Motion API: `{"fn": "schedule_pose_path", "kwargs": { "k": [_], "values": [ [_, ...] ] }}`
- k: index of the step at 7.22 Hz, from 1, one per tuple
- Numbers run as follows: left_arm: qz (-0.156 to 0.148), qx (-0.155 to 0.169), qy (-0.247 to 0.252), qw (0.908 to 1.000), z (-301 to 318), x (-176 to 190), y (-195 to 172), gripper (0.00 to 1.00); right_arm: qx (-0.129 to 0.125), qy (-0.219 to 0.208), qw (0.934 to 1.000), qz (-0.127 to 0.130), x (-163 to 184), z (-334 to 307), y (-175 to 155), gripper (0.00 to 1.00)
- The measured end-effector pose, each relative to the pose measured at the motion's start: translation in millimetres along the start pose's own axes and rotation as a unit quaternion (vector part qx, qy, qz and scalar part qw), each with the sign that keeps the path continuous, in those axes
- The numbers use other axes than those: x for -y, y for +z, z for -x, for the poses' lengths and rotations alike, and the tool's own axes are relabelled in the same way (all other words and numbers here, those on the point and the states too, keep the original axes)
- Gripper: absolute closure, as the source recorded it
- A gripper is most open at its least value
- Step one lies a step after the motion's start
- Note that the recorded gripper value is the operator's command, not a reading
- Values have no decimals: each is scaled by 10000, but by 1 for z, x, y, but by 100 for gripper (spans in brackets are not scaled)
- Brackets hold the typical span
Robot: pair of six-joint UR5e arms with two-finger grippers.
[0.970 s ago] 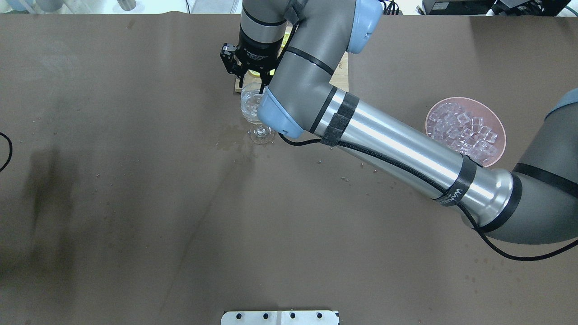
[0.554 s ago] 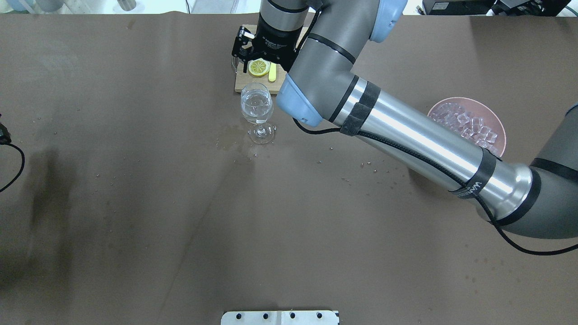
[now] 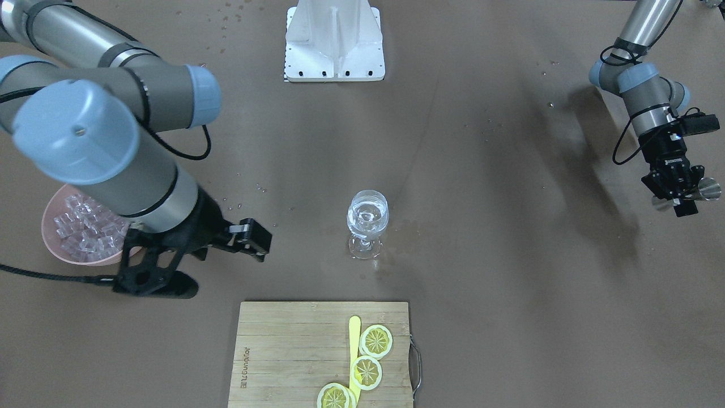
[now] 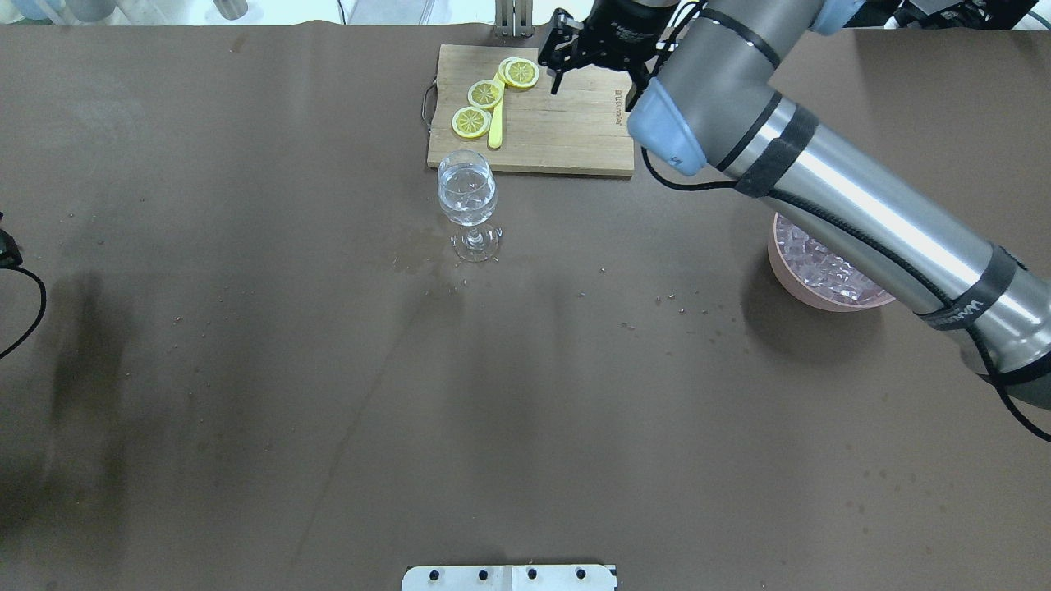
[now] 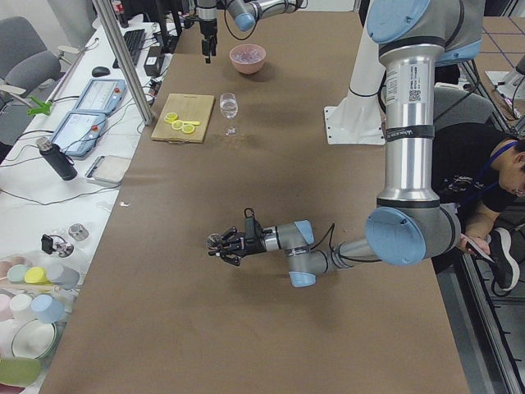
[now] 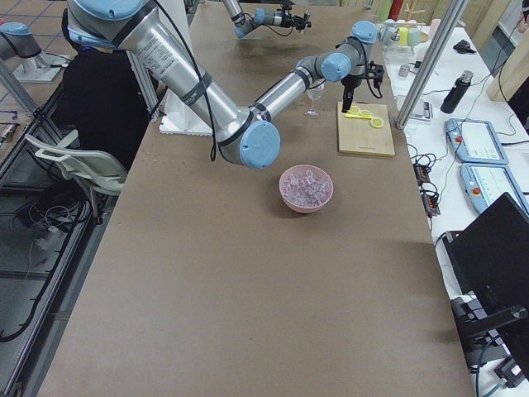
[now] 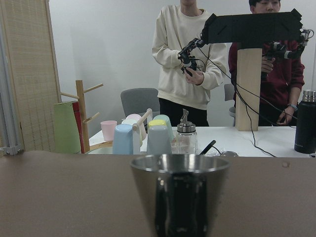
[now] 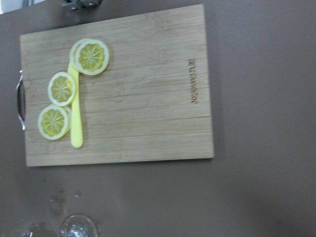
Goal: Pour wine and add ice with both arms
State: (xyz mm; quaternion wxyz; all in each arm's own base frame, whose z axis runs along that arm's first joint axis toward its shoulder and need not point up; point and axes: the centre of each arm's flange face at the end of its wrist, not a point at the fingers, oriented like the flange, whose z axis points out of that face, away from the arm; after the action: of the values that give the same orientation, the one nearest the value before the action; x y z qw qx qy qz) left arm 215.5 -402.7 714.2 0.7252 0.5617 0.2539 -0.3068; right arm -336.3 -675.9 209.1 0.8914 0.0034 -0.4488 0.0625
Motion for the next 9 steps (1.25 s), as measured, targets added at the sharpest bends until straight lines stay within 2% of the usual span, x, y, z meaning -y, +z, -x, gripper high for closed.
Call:
{"fn": "schedule_pose_path", "kwargs": {
  "k": [3, 4, 7, 9],
  "values": [
    [283, 2, 169, 9995, 11, -13, 1, 97, -535, -592, 9968, -76, 45, -179, -5, 0],
    [400, -37, 195, 9990, 11, -16, 1, 97, -650, -601, 9961, -60, 50, -240, -12, 0],
    [574, -117, 191, 9981, 9, -18, 1, 97, -659, -154, 9977, 79, 37, -358, -21, 0],
    [552, -115, 168, 9983, 9, -16, 2, 96, -694, -323, 9970, 115, 29, -405, -27, 0]
  ]
}}
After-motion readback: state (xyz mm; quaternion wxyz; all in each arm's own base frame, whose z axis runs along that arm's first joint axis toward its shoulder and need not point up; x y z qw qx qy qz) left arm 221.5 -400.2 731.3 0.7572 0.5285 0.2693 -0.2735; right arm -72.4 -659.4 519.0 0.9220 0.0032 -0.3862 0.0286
